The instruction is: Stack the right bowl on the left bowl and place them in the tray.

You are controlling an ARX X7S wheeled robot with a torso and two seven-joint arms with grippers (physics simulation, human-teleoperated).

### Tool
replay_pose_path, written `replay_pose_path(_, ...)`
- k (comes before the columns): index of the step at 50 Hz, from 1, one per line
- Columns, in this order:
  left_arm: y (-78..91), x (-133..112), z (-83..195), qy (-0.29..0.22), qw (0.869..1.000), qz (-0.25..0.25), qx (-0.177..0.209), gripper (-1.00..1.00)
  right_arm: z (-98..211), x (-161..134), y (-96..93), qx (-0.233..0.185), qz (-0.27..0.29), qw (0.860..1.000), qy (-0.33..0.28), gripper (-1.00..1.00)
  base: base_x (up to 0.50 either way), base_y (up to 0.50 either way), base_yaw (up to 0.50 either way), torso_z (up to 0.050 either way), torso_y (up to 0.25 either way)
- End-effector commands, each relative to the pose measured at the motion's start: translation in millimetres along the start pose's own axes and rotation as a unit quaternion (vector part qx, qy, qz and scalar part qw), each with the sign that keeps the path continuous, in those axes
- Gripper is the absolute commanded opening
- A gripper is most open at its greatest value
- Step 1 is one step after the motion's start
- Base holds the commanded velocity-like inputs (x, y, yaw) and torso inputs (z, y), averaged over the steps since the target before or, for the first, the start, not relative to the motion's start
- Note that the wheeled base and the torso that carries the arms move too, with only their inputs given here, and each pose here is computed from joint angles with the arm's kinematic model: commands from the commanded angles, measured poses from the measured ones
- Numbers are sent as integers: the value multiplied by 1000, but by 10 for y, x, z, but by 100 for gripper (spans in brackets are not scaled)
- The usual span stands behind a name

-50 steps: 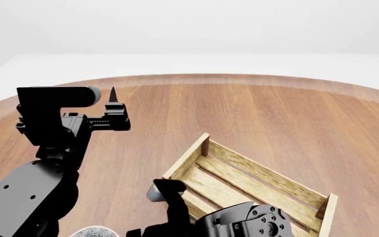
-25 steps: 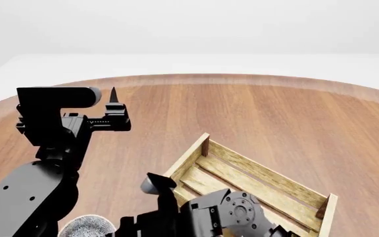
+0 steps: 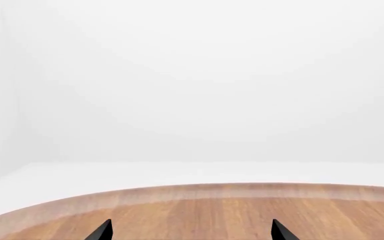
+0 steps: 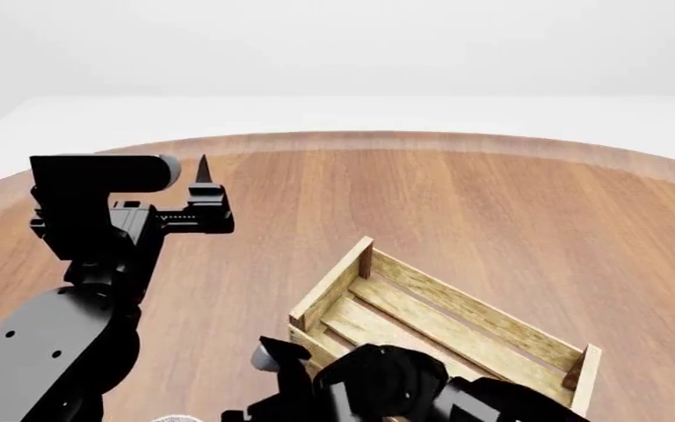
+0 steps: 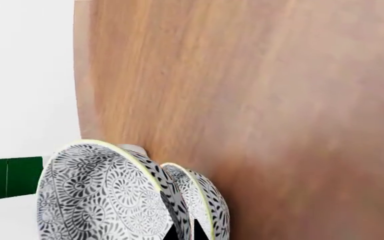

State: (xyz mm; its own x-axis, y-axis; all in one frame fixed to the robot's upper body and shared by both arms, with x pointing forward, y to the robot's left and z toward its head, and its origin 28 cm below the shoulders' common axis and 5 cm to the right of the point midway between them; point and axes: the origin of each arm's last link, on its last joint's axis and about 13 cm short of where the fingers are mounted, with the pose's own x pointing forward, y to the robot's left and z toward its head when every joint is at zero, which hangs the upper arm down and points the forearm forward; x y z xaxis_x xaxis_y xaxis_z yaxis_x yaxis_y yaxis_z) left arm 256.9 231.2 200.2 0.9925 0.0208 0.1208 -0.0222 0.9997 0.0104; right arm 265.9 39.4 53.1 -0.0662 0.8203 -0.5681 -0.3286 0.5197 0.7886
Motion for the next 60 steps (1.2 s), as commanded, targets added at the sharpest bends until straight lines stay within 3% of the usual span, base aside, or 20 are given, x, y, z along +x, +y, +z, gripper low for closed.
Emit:
replay_pose_path(1,-1,0,-11,1,1000,-1,0,100,-30,21,-55,-5,13,1000,23,-100,0,0,0,0,0)
replay_pose_path(20,2,-2,-10,0,1000,-3,1,100,-86,53,71,-68,46,995,63,-100,0,0,0,0,0)
replay_pose_path(54,-18,-16,-14,-6,1000,-7,13,100,-22,3,-9,-87,51,993,63,-100,0,0,0,0,0)
replay_pose_path(60,-10,-17,-13,-8,1000,-7,7,100,-23,7,-7,-91,52,992,64,-100,0,0,0,0,-204)
